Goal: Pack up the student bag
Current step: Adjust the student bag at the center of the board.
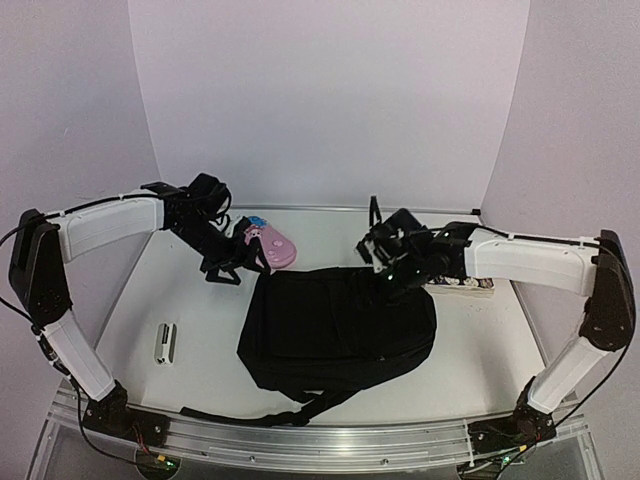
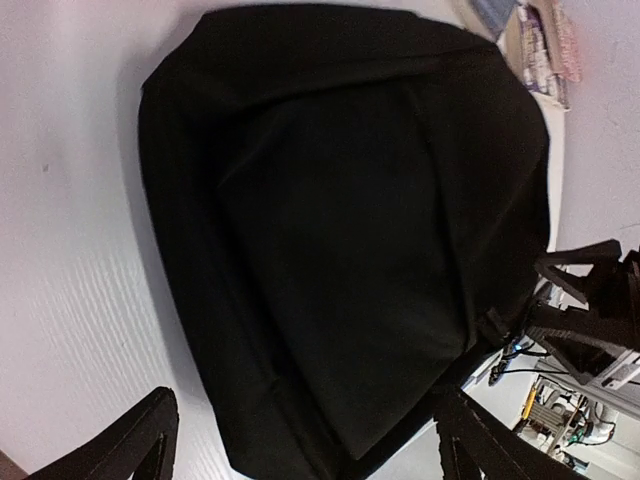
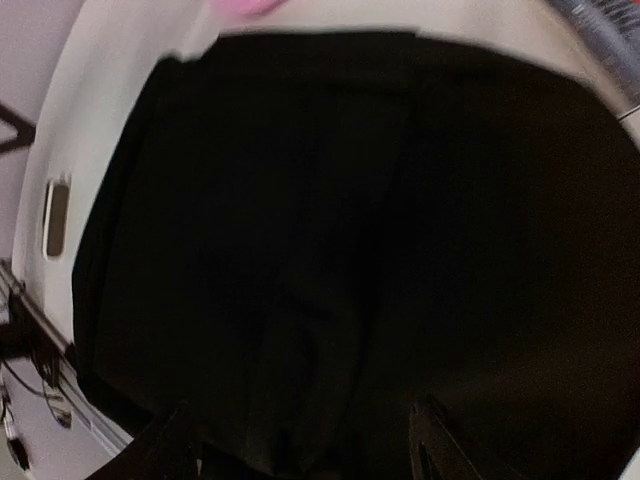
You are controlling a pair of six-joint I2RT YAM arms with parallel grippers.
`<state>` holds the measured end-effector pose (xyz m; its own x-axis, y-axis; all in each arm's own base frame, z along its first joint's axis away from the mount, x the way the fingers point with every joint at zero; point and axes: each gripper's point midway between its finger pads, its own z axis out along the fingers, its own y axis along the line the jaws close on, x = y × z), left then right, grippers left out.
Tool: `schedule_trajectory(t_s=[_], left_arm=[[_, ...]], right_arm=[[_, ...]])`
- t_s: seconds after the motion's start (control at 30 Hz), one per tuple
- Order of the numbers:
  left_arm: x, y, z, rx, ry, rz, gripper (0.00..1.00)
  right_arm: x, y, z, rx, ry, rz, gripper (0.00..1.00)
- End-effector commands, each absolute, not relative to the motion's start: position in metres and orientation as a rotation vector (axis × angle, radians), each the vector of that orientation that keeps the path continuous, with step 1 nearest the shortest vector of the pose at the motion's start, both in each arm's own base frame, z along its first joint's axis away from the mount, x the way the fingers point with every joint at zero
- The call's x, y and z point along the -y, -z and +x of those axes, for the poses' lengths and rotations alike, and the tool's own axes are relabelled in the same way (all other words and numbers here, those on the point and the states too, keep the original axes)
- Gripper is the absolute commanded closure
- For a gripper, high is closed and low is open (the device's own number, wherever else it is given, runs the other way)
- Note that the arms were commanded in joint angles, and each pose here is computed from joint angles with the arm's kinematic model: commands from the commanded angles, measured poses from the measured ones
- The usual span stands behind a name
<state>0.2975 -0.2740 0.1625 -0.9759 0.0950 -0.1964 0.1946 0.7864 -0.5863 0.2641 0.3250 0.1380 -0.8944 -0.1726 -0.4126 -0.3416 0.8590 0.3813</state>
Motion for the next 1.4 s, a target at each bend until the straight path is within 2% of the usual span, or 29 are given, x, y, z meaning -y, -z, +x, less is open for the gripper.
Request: schedule_trajectory(t_s=[0.0,0.23,0.47,0.57,0.97,1.13,1.3,1.37], left_arm=[[0.259,-0.146,0.280,-2.870,0.913,0.103,0.11],[0.259,-0.125,0.261,-2.916,1.002,0.030,0.15],[0.262,-0.114,0.254,-2.933,1.063,-0.006,0.33],[0.262,-0.111,0.253,-2.938,1.069,-0.011,0.35],[0.259,-0.087,0.249,-2.980,1.033,-0.022,0.39],[0.265,-0.085,0.247,-2.964,1.117,-0.033,0.46],[0.273,-0.085,0.246,-2.932,1.221,-0.063,0.60],[0.272,-0.080,0.245,-2.939,1.215,-0.074,0.74]], right_arm=[[-0.331,-0.107,0.223,-2.791,-0.654,-0.529,0.39],[-0.320,-0.078,0.207,-2.870,-0.586,-0.560,0.49],[-0.312,-0.069,0.202,-2.898,-0.558,-0.556,0.57],[-0.310,-0.065,0.201,-2.908,-0.547,-0.549,0.62],[-0.311,-0.069,0.203,-2.894,-0.556,-0.526,0.97],[-0.311,-0.081,0.209,-2.860,-0.558,-0.484,1.00],[-0.306,-0.100,0.223,-2.791,-0.523,-0.382,1.00],[-0.302,-0.105,0.229,-2.772,-0.489,-0.326,1.00]])
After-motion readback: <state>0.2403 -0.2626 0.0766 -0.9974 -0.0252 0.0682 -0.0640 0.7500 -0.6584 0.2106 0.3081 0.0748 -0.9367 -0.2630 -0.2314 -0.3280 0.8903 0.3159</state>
